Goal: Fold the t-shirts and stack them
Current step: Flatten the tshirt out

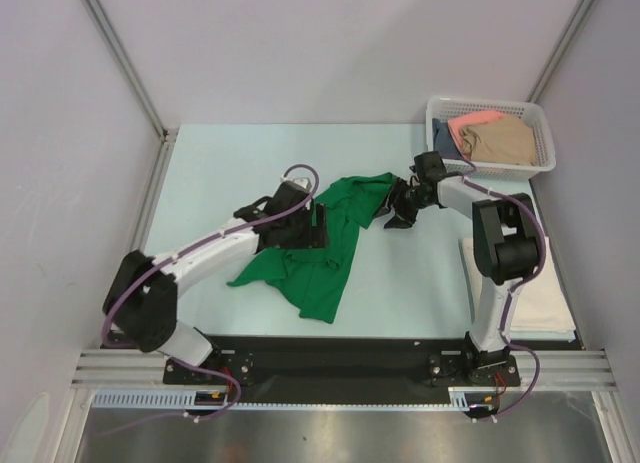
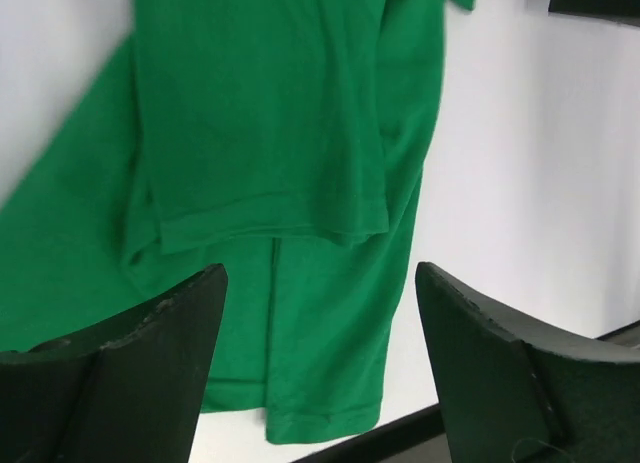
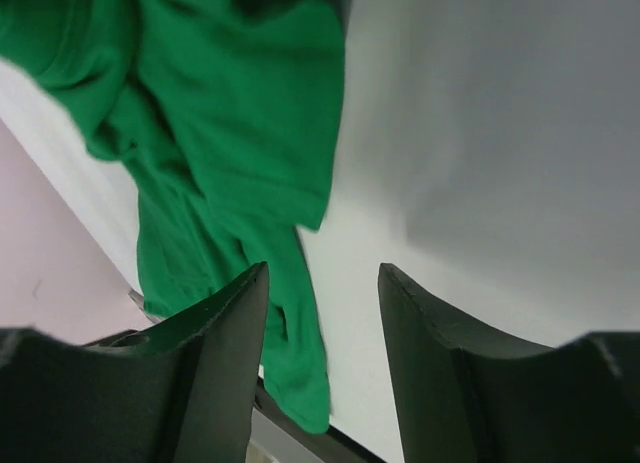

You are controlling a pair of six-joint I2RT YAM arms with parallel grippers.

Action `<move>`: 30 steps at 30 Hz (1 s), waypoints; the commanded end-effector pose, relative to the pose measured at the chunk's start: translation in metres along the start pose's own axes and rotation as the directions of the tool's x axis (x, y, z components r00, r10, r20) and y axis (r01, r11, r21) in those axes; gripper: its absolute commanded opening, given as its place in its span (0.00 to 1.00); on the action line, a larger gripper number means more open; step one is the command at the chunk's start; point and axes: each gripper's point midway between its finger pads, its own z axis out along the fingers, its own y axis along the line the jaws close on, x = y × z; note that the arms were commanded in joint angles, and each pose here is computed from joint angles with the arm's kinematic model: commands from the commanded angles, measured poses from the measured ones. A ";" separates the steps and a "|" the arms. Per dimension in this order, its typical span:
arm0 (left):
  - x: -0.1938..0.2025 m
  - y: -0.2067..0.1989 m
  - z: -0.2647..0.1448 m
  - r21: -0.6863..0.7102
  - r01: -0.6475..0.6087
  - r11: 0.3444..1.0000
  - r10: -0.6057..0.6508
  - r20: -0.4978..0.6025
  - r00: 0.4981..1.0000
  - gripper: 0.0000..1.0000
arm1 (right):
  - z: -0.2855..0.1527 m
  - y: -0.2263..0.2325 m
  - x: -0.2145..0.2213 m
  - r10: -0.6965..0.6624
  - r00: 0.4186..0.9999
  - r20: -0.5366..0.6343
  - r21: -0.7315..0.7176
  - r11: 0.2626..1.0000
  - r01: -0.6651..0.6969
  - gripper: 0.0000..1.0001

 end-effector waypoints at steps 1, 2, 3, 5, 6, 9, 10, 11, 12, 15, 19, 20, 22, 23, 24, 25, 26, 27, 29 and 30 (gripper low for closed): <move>-0.004 -0.021 0.016 0.079 0.145 0.986 -0.142 -0.052 0.989 0.82 | 0.017 0.021 -0.012 0.009 1.000 0.012 -0.052 0.999 -0.008 0.53; 0.002 -0.020 0.025 0.075 0.159 0.984 -0.153 -0.085 0.985 0.84 | 0.023 0.021 -0.010 0.011 1.000 0.008 -0.046 0.999 -0.010 0.53; 0.000 -0.017 0.031 0.080 0.180 0.980 -0.173 -0.089 0.981 0.84 | 0.032 0.018 -0.011 0.023 1.000 0.005 -0.045 0.999 -0.023 0.52; 0.000 -0.015 0.039 0.082 0.212 0.974 -0.203 -0.104 0.974 0.82 | 0.041 0.018 -0.008 0.034 0.999 -0.016 -0.048 0.998 -0.035 0.50; 0.004 -0.015 0.051 0.089 0.224 0.970 -0.211 -0.136 0.968 0.81 | 0.047 0.018 -0.005 0.045 0.998 -0.031 -0.044 0.998 -0.047 0.47; 0.011 -0.018 0.070 0.092 0.254 0.963 -0.231 -0.207 0.951 0.79 | 0.053 0.016 -0.001 0.079 0.996 -0.034 -0.037 0.996 -0.080 0.45; 0.012 -0.021 0.074 0.101 0.264 0.959 -0.237 -0.220 0.946 0.79 | 0.054 0.013 0.001 0.107 0.994 -0.031 -0.029 0.994 -0.107 0.45; 0.010 -0.023 0.076 0.110 0.269 0.957 -0.241 -0.219 0.946 0.79 | 0.056 0.014 -0.001 0.110 0.994 -0.021 -0.038 0.993 -0.111 0.45; 0.012 -0.025 0.080 0.113 0.277 0.954 -0.246 -0.232 0.941 0.75 | 0.057 0.013 0.000 0.122 0.992 -0.019 -0.034 0.992 -0.122 0.42; 0.016 -0.023 0.083 0.097 0.291 0.952 -0.260 -0.248 0.933 0.72 | 0.063 0.010 0.002 0.160 0.987 -0.018 -0.010 0.987 -0.160 0.37; 0.025 -0.019 0.092 0.078 0.304 0.949 -0.272 -0.281 0.920 0.65 | 0.068 0.002 -0.012 0.185 0.982 0.036 0.008 0.983 -0.185 0.23; 0.023 -0.021 0.093 0.080 0.304 0.949 -0.271 -0.279 0.921 0.62 | 0.070 0.002 -0.016 0.174 0.984 0.029 0.020 0.984 -0.175 0.20; 0.019 -0.018 0.096 0.070 0.283 0.956 -0.256 -0.263 0.930 0.52 | 0.068 0.001 -0.020 0.153 0.988 0.022 0.029 0.988 -0.153 0.06; 0.014 -0.019 0.095 0.073 0.275 0.959 -0.250 -0.249 0.936 0.50 | 0.063 0.001 -0.020 0.122 0.992 0.015 0.051 0.991 -0.123 0.01; 0.012 -0.017 0.096 0.063 0.268 0.961 -0.246 -0.243 0.938 0.44 | 0.060 0.001 -0.020 0.102 0.995 0.019 0.060 0.993 -0.102 0.00; 0.010 -0.016 0.097 0.059 0.247 0.967 -0.226 -0.241 0.944 0.42 | 0.056 -0.001 -0.022 0.086 0.996 0.029 0.072 0.993 -0.088 0.00; 0.004 -0.016 0.097 0.046 0.236 0.971 -0.219 -0.237 0.946 0.37 | 0.048 -0.001 -0.021 0.070 0.997 0.027 0.084 0.994 -0.072 0.00; 0.002 -0.014 0.097 0.037 0.217 0.975 -0.203 -0.233 0.951 0.17 | 0.043 -0.003 -0.020 0.034 0.999 0.024 0.097 0.995 -0.036 0.00; -0.012 -0.008 0.090 -0.004 0.194 0.981 -0.191 -0.195 0.962 0.00 | 0.027 -0.011 -0.016 0.001 1.000 0.019 0.154 0.988 -0.004 0.00; -0.018 -0.006 0.086 -0.006 0.158 0.988 -0.156 -0.182 0.971 0.00 | 0.014 -0.012 -0.016 -0.059 0.998 0.029 0.172 0.984 0.054 0.00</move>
